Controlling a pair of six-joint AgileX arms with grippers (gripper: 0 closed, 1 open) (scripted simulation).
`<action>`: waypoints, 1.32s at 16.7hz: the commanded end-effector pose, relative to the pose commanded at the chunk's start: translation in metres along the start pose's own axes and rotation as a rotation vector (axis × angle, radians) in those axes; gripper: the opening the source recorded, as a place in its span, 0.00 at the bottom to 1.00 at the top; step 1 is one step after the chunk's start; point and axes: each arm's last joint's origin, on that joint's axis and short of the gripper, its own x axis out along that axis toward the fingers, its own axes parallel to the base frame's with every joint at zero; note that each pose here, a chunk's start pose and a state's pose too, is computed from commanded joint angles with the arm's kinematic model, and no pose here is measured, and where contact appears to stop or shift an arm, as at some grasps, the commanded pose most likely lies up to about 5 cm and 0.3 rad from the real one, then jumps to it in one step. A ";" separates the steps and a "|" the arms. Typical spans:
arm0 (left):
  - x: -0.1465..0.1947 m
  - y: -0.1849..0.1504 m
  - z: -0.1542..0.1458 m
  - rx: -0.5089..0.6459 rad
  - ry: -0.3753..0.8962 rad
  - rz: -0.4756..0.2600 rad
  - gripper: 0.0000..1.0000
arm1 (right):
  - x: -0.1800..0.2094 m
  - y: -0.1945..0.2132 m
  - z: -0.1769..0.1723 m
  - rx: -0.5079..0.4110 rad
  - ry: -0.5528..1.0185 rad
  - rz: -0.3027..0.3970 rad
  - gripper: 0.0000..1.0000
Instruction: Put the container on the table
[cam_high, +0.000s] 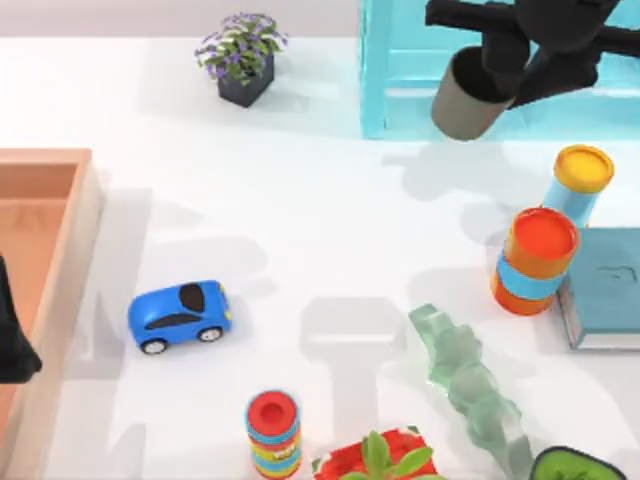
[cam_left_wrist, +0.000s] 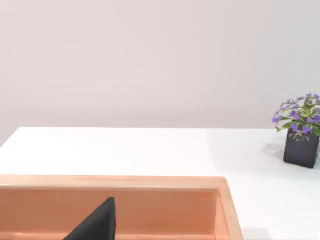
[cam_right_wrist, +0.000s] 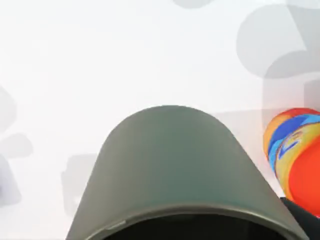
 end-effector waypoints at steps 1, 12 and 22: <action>0.000 0.000 0.000 0.000 0.000 0.000 1.00 | 0.005 0.010 0.000 0.000 0.015 -0.004 0.00; 0.000 0.000 0.000 0.000 0.000 0.000 1.00 | 0.081 0.068 -0.018 -0.075 0.221 -0.177 0.00; 0.000 0.000 0.000 0.000 0.000 0.000 1.00 | 0.139 0.067 -0.032 -0.078 0.223 -0.176 0.00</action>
